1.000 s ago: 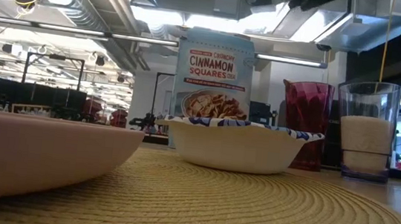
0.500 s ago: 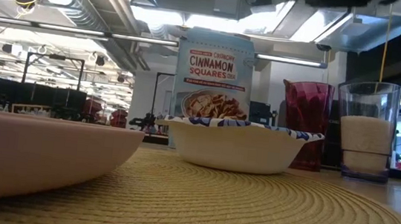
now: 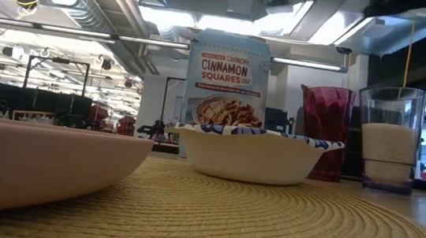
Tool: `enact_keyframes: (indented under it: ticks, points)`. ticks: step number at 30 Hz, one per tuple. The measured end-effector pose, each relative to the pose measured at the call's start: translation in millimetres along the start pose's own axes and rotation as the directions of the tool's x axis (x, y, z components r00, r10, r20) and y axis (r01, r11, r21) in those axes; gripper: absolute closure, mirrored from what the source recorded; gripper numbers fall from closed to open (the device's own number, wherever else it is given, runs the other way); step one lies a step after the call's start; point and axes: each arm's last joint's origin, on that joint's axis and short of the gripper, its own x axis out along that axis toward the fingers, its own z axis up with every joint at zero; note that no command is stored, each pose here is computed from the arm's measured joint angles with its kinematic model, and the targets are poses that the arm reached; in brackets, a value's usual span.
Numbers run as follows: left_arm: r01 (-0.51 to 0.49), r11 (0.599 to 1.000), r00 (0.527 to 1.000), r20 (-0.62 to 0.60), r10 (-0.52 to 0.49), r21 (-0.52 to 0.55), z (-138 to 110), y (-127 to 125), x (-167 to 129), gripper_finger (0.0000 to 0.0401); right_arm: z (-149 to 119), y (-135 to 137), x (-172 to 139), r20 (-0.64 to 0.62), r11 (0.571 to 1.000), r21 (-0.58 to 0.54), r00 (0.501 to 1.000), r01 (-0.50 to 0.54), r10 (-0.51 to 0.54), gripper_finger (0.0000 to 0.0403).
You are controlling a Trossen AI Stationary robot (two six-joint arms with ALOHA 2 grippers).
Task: Arrange a breakfast setting
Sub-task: Put the apple on the pink plate
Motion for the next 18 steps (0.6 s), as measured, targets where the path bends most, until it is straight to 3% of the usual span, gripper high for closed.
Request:
enact_keyframes:
  ticks: [5, 11, 14, 18]
  points:
    - [-0.096, 0.994, 0.992, -0.08, 0.1, 0.053, -5, 5, -5, 0.0236, -15, 9, -19, -0.243, 0.987, 0.159, 0.968, -0.026, 0.065, 0.024]
    - [-0.228, 0.968, 0.961, -0.136, 0.242, 0.107, -8, 11, -5, 0.0236, -39, 18, -35, -0.494, 0.929, 0.367, 0.856, 0.05, 0.149, 0.024]
    - [-0.256, 0.961, 0.951, -0.15, 0.27, 0.103, -9, 15, -3, 0.0236, -44, 23, -41, -0.536, 0.919, 0.391, 0.822, 0.04, 0.192, 0.024]
    - [-0.283, 0.954, 0.941, -0.165, 0.296, 0.098, -12, 22, 0, 0.0236, -45, 30, -45, -0.536, 0.915, 0.403, 0.812, 0.006, 0.231, 0.024]
